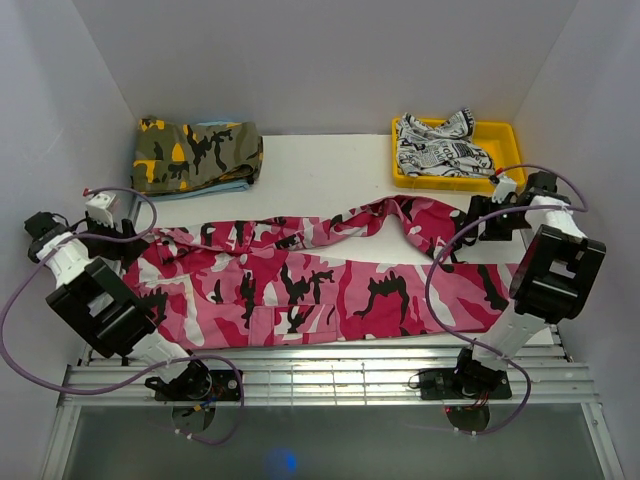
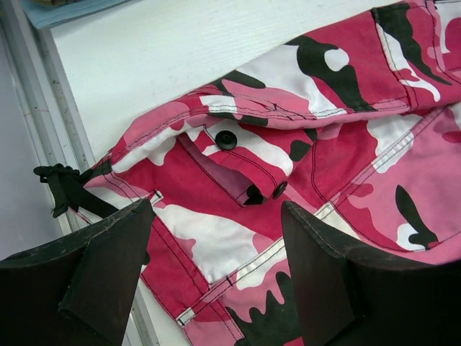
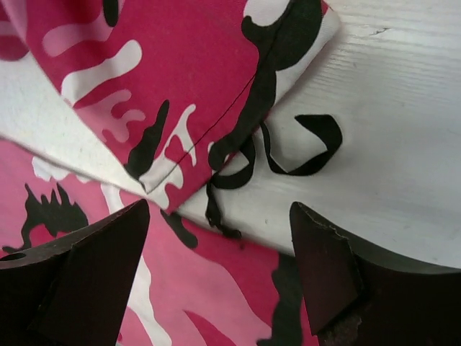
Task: Fold and stack the trousers
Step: Flatten the trousers out
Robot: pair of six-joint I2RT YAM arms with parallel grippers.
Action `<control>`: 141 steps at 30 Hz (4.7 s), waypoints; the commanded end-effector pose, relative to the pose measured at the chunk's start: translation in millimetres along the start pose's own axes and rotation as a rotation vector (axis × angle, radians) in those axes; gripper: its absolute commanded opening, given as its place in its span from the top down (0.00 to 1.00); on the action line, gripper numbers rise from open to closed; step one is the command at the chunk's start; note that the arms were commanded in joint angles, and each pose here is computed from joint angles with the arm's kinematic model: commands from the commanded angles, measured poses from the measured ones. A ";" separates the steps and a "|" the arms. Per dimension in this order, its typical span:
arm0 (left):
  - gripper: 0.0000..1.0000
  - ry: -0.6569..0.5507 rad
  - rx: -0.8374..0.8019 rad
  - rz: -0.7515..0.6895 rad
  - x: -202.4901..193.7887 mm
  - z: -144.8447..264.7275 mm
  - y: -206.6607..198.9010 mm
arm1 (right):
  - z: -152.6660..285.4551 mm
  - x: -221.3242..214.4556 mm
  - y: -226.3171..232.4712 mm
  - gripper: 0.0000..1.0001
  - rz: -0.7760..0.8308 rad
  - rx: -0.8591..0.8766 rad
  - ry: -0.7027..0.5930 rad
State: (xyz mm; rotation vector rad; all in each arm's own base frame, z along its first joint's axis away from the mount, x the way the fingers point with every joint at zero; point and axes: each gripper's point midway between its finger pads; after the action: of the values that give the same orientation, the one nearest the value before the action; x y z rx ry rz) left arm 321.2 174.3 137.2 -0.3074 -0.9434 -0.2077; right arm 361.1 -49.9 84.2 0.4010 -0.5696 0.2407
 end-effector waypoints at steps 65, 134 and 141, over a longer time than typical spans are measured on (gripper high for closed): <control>0.21 0.056 0.126 0.171 -17.8 -35.0 56.4 | 65.2 -20.2 4.8 0.01 0.798 0.182 0.007; 0.13 0.324 -0.271 -0.763 -4.8 -125.5 -41.5 | -4.6 -68.9 -28.5 0.26 1.372 0.092 0.351; 0.47 0.295 -0.295 -0.751 -10.2 -125.9 -52.2 | -9.3 -38.5 -47.2 0.86 1.352 -0.002 0.326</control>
State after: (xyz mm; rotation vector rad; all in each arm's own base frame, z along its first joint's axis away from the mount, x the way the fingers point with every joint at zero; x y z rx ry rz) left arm 393.1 88.7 56.4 -0.1826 -0.6427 -1.0205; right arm 321.2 -86.3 23.5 -0.0187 -0.3913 1.5960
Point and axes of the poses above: each gripper's point midway between its finger pads, its own z axis back along the fingers, its own y axis along the line the jaws close on, x = y × z, and after that the axes turned 7 degrees about z, right-handed
